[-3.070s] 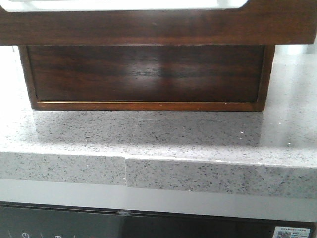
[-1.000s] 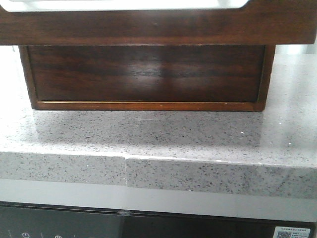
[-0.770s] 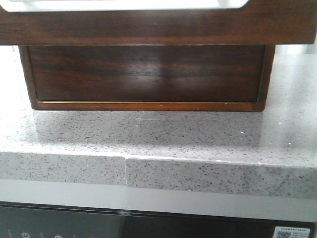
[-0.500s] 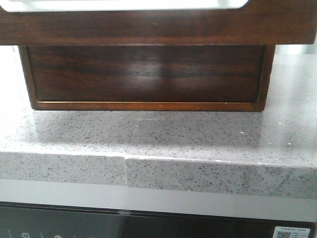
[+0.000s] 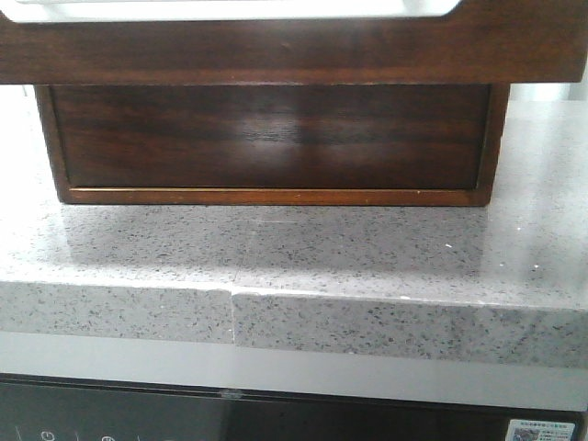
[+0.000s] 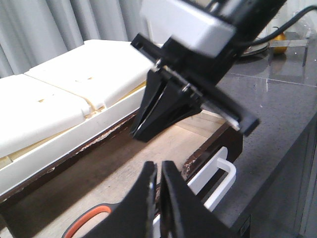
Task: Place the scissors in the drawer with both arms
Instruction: 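Open the right gripper to release the scissors and withdraw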
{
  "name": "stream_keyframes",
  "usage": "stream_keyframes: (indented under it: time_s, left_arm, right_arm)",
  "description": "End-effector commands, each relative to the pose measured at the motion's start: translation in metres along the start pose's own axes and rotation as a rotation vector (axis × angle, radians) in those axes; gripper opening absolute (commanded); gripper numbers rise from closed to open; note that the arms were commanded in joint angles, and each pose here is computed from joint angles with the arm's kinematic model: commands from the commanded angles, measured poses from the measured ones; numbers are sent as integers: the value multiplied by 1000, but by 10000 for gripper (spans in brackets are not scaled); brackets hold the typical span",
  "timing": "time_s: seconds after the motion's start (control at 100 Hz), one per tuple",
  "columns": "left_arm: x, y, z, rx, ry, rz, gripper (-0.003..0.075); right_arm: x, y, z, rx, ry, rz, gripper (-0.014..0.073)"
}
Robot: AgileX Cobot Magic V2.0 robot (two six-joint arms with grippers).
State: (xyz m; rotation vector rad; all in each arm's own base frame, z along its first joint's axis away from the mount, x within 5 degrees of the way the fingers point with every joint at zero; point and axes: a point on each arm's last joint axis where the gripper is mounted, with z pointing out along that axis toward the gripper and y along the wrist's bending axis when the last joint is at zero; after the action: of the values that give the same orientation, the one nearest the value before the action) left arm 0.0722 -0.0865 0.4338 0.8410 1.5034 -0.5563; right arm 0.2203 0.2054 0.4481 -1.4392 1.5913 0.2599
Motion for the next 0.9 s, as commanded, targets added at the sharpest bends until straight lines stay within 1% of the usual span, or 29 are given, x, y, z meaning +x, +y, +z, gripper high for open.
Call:
stream_keyframes:
  time_s: [0.0, 0.1, 0.19, 0.22, 0.28, 0.29, 0.33, 0.34, 0.35, 0.36, 0.4, 0.41, 0.57, 0.64, 0.7, 0.89]
  left_arm:
    - [-12, 3, -4, -24, -102, -46, -20]
    - [-2, 1, -4, -23, -105, -63, -20]
    - [9, 0, -10, -25, -135, -102, -20]
    - [15, -1, -12, -25, -141, -119, -20]
    - [25, -3, -21, -27, -167, -143, -20]
    - [28, -3, -21, -27, -164, -145, -20]
    - [34, -4, -28, -28, -176, -145, -20]
    - [37, -5, -28, -28, -171, -145, -20]
    - [38, -5, -30, -28, -178, -145, -20]
    - [41, -6, -30, -28, -173, -145, -20]
    - [47, -7, -36, -28, -181, -144, -20]
    - [50, -7, -36, -28, -176, -145, -20]
    - [75, -11, -46, -28, -178, -144, -20]
    - [83, -12, -46, -27, -168, -147, -20]
    - [86, -13, -44, -26, -158, -147, -20]
    - [92, -13, -42, -25, -140, -148, -20]
  right_arm:
    - [-17, 4, -48, 54, -138, 23, -45]
    - [-11, 19, -73, 26, -150, 70, -45]
    - [4, 38, -97, 42, -165, 71, -45]
    - [10, 45, -109, 70, -186, 69, -45]
    - [27, 59, -122, 114, -205, 84, -45]
    - [28, 62, -129, 134, -225, 88, -45]
    - [41, 71, -135, 169, -237, 104, -45]
    - [43, 74, -142, 189, -262, 112, -45]
    - [48, 76, -141, 195, -254, 115, -45]
    - [50, 79, -147, 215, -277, 121, -45]
    - [64, 89, -153, 251, -290, 136, -45]
    - [66, 92, -159, 269, -313, 142, -45]
    - [116, 126, -181, 431, -410, 193, -45]
    - [130, 135, -186, 488, -444, 237, -45]
    - [137, 140, -188, 512, -452, 259, -45]
    - [141, 144, -193, 558, -447, 270, -46]
